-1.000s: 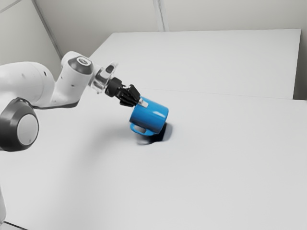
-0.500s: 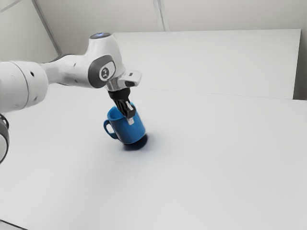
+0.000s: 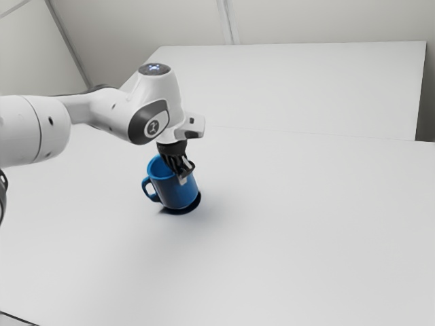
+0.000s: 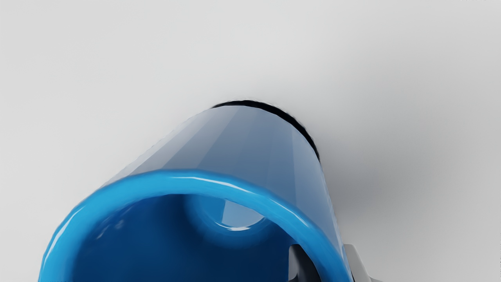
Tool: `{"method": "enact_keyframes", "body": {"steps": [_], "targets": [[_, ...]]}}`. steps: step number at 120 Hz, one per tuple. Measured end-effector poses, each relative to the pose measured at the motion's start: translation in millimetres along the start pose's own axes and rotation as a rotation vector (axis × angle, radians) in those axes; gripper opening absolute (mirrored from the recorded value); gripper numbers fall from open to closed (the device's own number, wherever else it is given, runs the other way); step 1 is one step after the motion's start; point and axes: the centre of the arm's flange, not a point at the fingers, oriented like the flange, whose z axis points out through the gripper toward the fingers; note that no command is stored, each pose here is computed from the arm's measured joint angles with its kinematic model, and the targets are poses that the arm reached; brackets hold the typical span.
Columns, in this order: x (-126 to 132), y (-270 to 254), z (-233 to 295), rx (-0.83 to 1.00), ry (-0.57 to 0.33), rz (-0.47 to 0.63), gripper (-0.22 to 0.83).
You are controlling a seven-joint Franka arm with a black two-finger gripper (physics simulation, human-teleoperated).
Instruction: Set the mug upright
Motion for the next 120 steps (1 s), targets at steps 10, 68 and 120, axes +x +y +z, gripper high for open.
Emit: {"method": "enact_keyframes", "body": {"steps": [10, 68, 120], "targets": [[-2, -5, 1, -0.007, 0.000, -0.043, -0.11], [-4, -16, 17, -0.061, -0.016, -0.208, 0.01], [6, -34, -79, -0.047, 0.132, -0.254, 0.53]]}}
